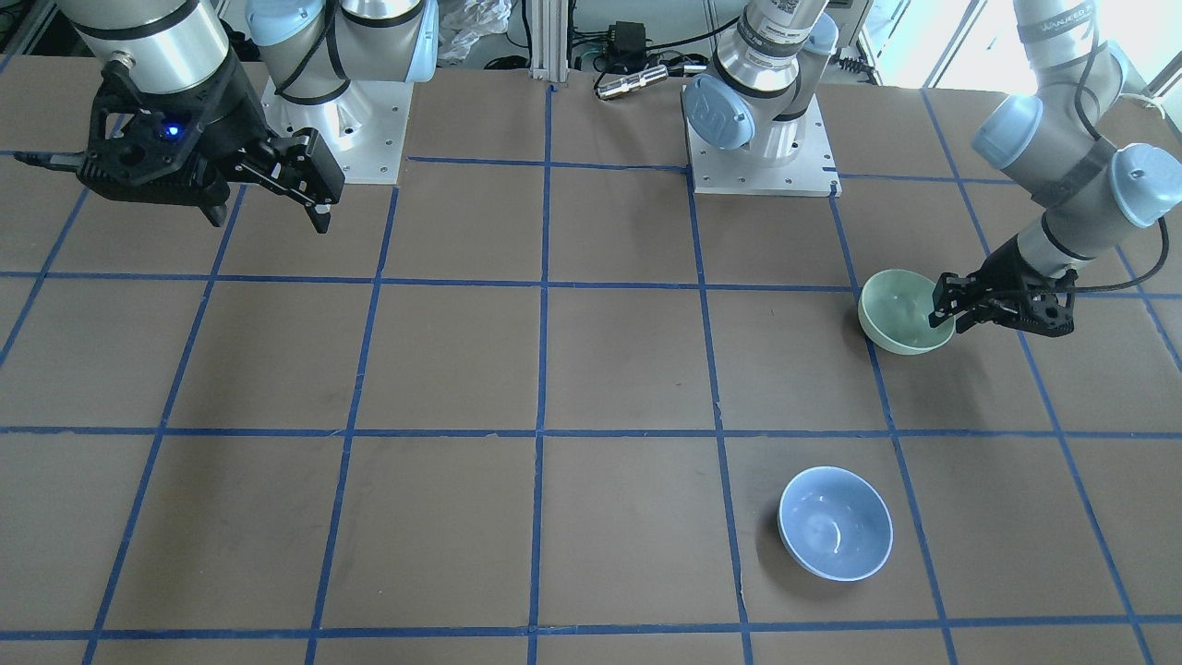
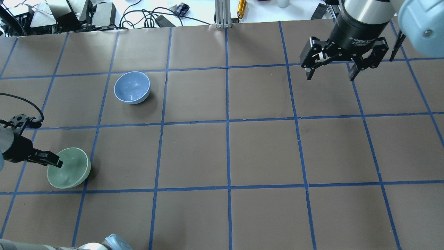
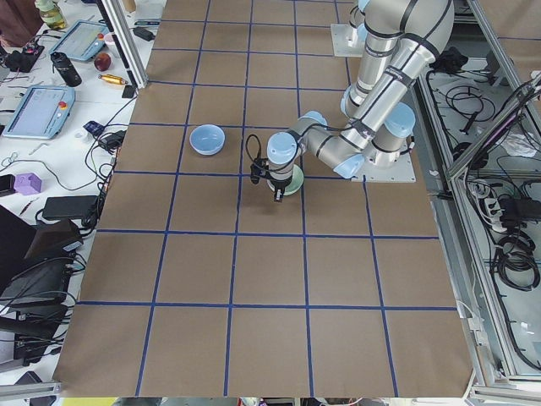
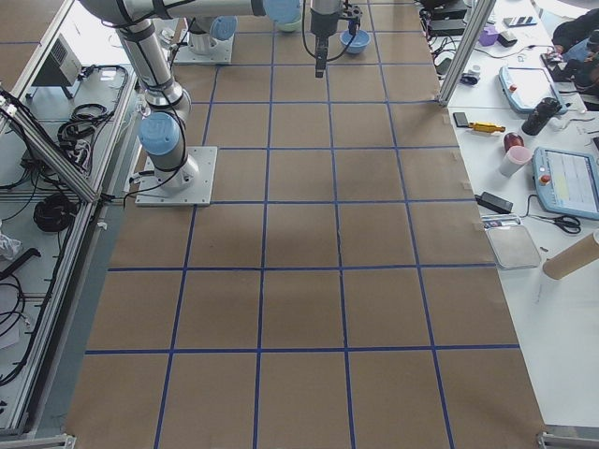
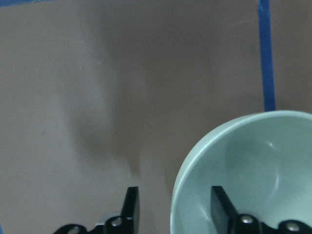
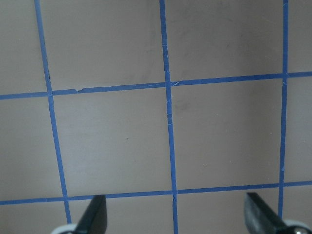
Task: Stack green bowl on blue bowl
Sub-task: 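Lower the left gripper onto the green bowl rim and close it, then lift the green bowl and carry it over the light blue bowl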
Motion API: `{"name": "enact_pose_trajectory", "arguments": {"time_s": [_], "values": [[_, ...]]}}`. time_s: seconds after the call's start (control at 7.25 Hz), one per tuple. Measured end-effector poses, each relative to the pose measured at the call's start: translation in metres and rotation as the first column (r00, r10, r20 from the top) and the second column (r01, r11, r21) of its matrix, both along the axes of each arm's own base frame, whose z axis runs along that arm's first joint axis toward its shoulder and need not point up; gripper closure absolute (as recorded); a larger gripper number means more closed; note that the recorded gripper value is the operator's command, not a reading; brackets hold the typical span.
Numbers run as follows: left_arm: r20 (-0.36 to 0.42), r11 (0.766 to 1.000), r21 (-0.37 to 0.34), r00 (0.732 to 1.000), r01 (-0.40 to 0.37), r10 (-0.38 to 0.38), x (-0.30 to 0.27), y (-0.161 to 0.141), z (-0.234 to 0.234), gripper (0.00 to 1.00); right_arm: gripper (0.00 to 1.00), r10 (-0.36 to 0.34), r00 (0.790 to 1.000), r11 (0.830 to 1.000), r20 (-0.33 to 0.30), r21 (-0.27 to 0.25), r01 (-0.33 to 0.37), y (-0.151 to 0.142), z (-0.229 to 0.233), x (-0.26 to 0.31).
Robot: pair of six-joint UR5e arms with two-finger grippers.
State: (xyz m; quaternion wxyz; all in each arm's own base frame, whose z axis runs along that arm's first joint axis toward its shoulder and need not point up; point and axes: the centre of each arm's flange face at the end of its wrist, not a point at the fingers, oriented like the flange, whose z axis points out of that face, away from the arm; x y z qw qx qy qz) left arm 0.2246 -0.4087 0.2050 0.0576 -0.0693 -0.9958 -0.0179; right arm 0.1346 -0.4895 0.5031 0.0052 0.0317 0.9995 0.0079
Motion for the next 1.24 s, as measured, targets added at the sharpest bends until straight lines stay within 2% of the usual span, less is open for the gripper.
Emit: {"name": "enact_pose_trajectory", "arguments": {"time_s": [0.41, 0.69, 0.83, 1.24], "values": [[0.010, 0.999, 0.012, 0.999, -0.051, 0.051, 0.002, -0.001, 0.001, 1.00, 0.00, 0.000, 1.000, 1.000, 0.000, 0.001, 0.000, 0.000, 0.000, 0.000], [0.036, 0.996, 0.018, 0.996, -0.086, 0.085, 0.007, -0.014, 0.018, 1.00, 0.00, 0.001, 1.000, 1.000, 0.000, 0.000, -0.001, 0.000, 0.000, 0.000], [0.050, 0.995, 0.009, 0.994, -0.096, 0.095, 0.006, -0.036, 0.040, 1.00, 0.00, 0.000, 1.000, 1.000, 0.000, 0.000, 0.000, 0.000, 0.000, 0.000], [0.083, 0.994, -0.049, 0.992, -0.094, 0.098, -0.048, -0.141, 0.109, 1.00, 0.00, 0.000, 1.000, 1.000, 0.000, 0.001, 0.000, 0.000, 0.000, 0.000]]}}
